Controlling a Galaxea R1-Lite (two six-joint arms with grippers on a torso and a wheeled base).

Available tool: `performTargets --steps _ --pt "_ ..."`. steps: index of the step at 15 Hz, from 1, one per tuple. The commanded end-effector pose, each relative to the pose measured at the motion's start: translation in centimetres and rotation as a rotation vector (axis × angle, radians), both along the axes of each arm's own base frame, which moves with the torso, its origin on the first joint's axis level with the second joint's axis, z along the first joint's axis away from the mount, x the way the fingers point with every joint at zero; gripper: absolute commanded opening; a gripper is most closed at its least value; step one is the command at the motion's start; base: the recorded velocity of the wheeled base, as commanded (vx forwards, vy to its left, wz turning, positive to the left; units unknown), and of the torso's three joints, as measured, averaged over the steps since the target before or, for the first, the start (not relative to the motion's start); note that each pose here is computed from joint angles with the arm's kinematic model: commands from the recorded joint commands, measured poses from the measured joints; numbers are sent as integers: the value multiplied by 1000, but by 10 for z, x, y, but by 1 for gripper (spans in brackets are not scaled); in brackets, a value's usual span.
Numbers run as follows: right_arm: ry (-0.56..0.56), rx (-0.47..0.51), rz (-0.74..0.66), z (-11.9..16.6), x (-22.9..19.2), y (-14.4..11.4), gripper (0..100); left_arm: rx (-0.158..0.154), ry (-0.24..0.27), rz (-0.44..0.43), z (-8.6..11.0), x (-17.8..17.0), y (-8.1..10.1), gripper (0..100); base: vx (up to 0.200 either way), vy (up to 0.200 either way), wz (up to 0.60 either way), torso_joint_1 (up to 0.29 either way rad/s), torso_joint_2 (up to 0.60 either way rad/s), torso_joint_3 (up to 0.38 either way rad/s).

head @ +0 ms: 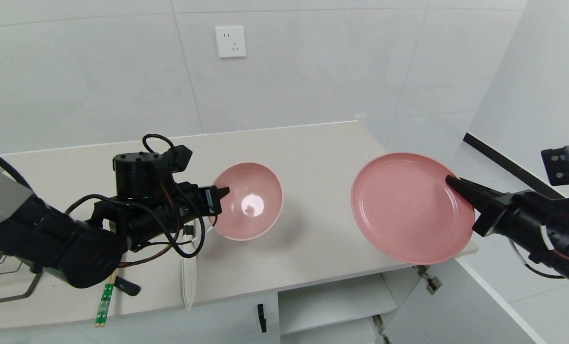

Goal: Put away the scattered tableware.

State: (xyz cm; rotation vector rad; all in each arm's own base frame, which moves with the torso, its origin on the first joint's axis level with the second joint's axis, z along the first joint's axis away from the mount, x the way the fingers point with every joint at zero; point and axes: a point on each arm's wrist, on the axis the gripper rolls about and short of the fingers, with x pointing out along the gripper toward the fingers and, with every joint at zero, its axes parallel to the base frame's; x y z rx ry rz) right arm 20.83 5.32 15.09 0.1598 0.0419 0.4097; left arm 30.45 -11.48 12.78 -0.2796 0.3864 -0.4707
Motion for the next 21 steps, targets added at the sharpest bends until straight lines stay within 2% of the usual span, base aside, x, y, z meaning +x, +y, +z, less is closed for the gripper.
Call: performTargets --steps 1,4,8,12,15,17,19,21 --pt "-4 0 0 1 -1 0 0 -20 -54 3 19 -9 4 0 0 0 0 0 0 0" --pt "-10 3 0 2 -2 0 0 -36 -100 6 36 -18 8 0 0 0 0 0 0 0" --pt "-24 7 0 3 -2 -2 0 -48 -135 22 50 -42 21 0 0 0 0 0 0 0" --pt "-34 8 54 -3 -11 -2 0 -90 -238 30 80 -69 34 0 0 0 0 0 0 0" --pt "-58 18 104 -5 -17 -2 0 -109 -260 9 81 -81 37 0 0 0 0 0 0 0" --pt "-87 25 115 -2 -17 -3 0 -129 -296 -48 84 -99 42 0 0 0 0 0 0 0" --pt "-98 26 120 -2 -14 -1 0 -146 -291 -107 84 -108 43 0 0 0 0 0 0 0" --pt "-115 26 121 -5 -10 1 0 -150 -292 -122 83 -109 41 0 0 0 0 0 0 0"
